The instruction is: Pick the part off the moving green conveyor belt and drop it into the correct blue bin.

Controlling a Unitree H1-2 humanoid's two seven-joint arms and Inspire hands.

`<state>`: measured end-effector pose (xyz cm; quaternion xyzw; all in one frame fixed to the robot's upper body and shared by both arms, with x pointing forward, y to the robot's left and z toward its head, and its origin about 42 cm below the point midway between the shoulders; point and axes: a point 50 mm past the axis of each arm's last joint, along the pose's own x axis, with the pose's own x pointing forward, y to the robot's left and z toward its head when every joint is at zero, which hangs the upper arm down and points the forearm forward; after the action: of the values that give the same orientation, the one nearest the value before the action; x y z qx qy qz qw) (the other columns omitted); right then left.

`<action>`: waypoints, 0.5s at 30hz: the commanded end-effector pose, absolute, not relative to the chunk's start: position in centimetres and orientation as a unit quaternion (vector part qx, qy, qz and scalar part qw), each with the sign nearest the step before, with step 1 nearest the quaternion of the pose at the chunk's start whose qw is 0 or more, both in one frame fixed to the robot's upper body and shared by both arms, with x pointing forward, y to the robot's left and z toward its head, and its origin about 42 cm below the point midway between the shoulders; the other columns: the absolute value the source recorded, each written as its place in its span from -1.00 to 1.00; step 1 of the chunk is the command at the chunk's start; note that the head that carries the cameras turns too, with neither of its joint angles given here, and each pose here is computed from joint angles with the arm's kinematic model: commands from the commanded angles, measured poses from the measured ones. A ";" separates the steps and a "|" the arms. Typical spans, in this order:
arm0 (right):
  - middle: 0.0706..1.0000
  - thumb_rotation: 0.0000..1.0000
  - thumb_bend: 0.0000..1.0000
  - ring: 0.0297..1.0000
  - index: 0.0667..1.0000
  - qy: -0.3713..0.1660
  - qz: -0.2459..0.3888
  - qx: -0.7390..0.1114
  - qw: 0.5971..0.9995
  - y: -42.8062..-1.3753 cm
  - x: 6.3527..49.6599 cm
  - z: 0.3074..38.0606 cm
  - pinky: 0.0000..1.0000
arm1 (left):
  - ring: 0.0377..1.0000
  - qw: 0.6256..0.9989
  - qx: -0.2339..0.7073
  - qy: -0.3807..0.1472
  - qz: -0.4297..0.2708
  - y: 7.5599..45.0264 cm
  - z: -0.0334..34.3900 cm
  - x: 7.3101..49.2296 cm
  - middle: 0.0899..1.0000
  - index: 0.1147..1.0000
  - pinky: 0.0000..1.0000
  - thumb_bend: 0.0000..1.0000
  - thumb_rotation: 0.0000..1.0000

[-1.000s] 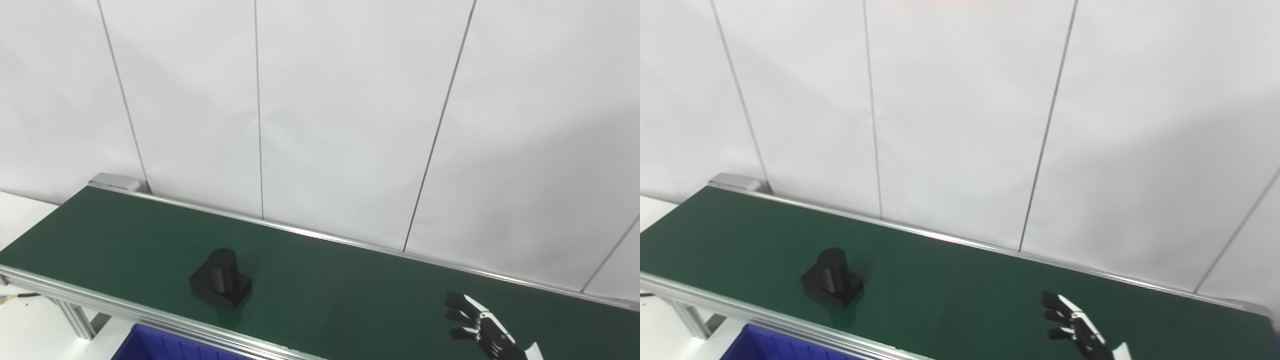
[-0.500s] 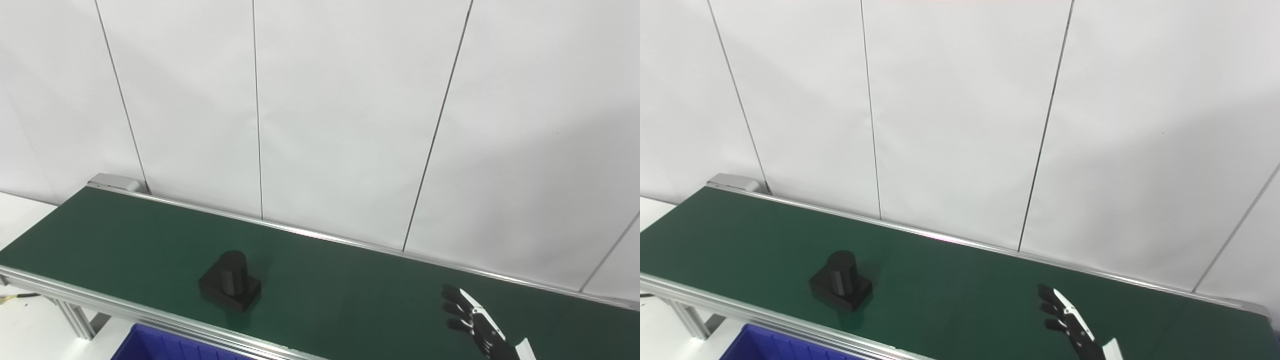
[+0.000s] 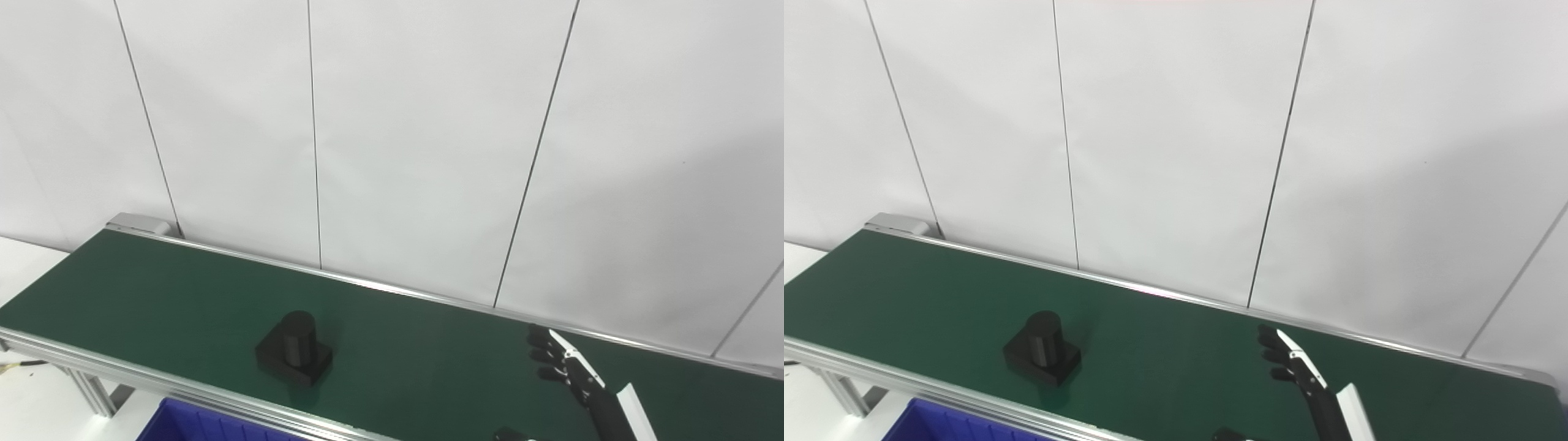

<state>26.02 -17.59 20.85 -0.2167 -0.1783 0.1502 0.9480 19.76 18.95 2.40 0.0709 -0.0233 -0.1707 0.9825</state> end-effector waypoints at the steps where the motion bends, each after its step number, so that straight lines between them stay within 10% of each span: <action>1: 0.72 -0.24 0.37 0.66 0.76 -0.196 0.148 -0.218 0.945 -17.6 26.3 22.5 0.52 | 0.33 0.985 0.052 -0.040 -0.160 19.7 2.9 19.0 0.51 0.45 0.12 0.76 -0.55; 15: 0.81 -0.15 0.46 0.70 0.84 -0.142 0.173 -0.263 0.938 -15.4 30.6 22.7 0.50 | 0.27 0.988 0.027 -0.034 -0.149 19.5 2.6 19.1 0.48 0.50 0.05 0.67 -0.52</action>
<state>29.93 -15.90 21.41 -0.2604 -0.1248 0.1793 0.9405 18.58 19.19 1.54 0.0322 -0.0008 -0.1536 0.9876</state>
